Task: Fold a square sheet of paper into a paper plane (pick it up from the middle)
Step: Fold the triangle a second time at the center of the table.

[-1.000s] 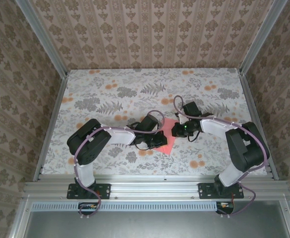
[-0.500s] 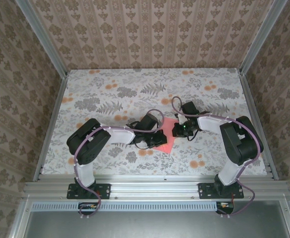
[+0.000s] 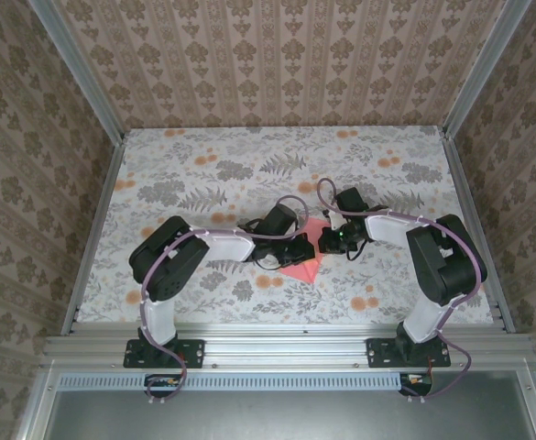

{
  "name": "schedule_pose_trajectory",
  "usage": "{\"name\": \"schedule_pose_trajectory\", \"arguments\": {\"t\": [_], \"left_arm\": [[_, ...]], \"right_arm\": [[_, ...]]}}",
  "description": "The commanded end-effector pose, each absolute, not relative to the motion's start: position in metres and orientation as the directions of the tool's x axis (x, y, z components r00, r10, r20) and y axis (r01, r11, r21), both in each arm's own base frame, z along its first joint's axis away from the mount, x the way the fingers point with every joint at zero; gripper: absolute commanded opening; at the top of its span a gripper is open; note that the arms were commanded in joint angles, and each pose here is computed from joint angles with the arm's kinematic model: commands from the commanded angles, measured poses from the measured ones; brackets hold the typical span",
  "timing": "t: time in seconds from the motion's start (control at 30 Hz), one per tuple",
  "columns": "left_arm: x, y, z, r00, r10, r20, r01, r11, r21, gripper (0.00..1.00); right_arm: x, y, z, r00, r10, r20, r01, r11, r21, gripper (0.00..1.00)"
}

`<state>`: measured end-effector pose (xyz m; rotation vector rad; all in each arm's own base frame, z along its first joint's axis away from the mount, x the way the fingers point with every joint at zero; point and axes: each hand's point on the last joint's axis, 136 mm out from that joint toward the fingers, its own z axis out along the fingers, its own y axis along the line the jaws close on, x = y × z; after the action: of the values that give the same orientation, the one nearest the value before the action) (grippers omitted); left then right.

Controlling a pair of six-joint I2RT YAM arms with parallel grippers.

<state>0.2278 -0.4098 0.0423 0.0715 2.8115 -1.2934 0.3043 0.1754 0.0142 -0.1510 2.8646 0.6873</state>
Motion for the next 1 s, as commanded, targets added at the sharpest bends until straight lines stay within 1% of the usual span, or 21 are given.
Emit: {"name": "schedule_pose_trajectory", "arguments": {"t": [0.0, 0.97], "left_arm": [[0.235, -0.412, 0.041, -0.997, 0.031, -0.075, 0.078, 0.649, -0.757, 0.07], [0.245, -0.413, 0.025, -0.997, -0.003, -0.081, 0.058, 0.677, -0.734, 0.07]], "right_arm": [[0.294, 0.172, 0.008, -0.984, -0.064, -0.168, -0.132, 0.892, 0.433, 0.08], [0.288, 0.172, 0.003, -0.986, -0.063, -0.155, -0.127, 0.888, 0.443, 0.08]]}}
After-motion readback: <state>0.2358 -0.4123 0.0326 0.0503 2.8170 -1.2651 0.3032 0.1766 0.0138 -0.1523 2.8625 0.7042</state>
